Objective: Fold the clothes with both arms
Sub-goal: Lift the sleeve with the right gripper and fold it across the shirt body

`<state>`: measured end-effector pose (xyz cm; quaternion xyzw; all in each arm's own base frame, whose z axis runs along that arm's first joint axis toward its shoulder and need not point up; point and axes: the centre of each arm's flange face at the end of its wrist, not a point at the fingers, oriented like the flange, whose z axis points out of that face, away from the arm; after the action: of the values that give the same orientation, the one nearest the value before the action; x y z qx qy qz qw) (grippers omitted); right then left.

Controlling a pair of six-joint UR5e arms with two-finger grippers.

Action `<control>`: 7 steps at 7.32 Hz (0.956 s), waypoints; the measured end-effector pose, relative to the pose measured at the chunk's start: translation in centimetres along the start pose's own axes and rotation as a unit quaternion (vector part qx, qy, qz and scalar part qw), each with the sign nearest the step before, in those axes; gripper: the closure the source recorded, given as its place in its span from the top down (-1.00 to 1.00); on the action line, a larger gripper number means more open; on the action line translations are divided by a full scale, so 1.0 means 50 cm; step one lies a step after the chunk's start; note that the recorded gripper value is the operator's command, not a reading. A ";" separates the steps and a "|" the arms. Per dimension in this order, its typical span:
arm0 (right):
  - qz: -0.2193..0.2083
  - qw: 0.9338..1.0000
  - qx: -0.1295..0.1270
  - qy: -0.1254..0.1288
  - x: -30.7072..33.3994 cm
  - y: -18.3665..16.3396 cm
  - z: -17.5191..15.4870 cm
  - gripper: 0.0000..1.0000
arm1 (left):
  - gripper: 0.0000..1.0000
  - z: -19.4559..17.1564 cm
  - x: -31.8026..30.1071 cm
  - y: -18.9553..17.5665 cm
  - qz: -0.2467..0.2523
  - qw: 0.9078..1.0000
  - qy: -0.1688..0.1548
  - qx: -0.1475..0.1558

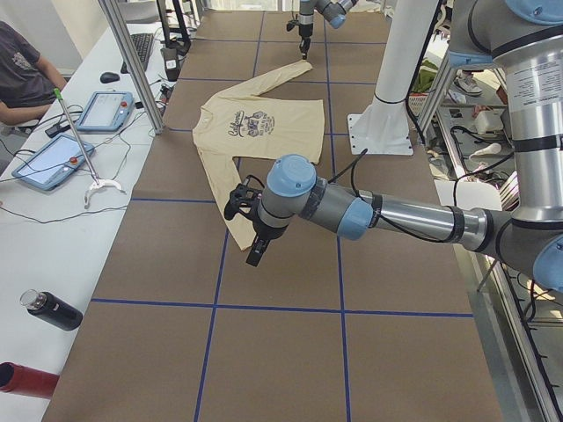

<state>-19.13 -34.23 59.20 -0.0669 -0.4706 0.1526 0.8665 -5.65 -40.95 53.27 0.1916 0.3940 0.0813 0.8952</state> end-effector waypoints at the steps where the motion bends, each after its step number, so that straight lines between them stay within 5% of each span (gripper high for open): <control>1: 0.001 1.000 0.001 -0.021 -0.055 -0.032 -0.023 -1.00 | 0.99 -0.001 0.003 -0.001 0.001 1.000 0.004 0.001; 5: 0.019 0.999 0.028 -0.040 -0.534 -0.156 -0.148 -1.00 | 0.99 -0.016 0.026 -0.008 0.010 1.000 0.022 0.008; 7: 0.031 0.996 0.072 -0.031 -0.810 -0.137 -0.204 -1.00 | 0.99 -0.016 0.027 -0.008 0.010 1.000 0.022 0.008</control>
<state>-29.90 -53.65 23.18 -0.0136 -0.4828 0.2147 0.8489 -5.36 -40.72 51.70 0.2008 0.4126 0.0914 0.8838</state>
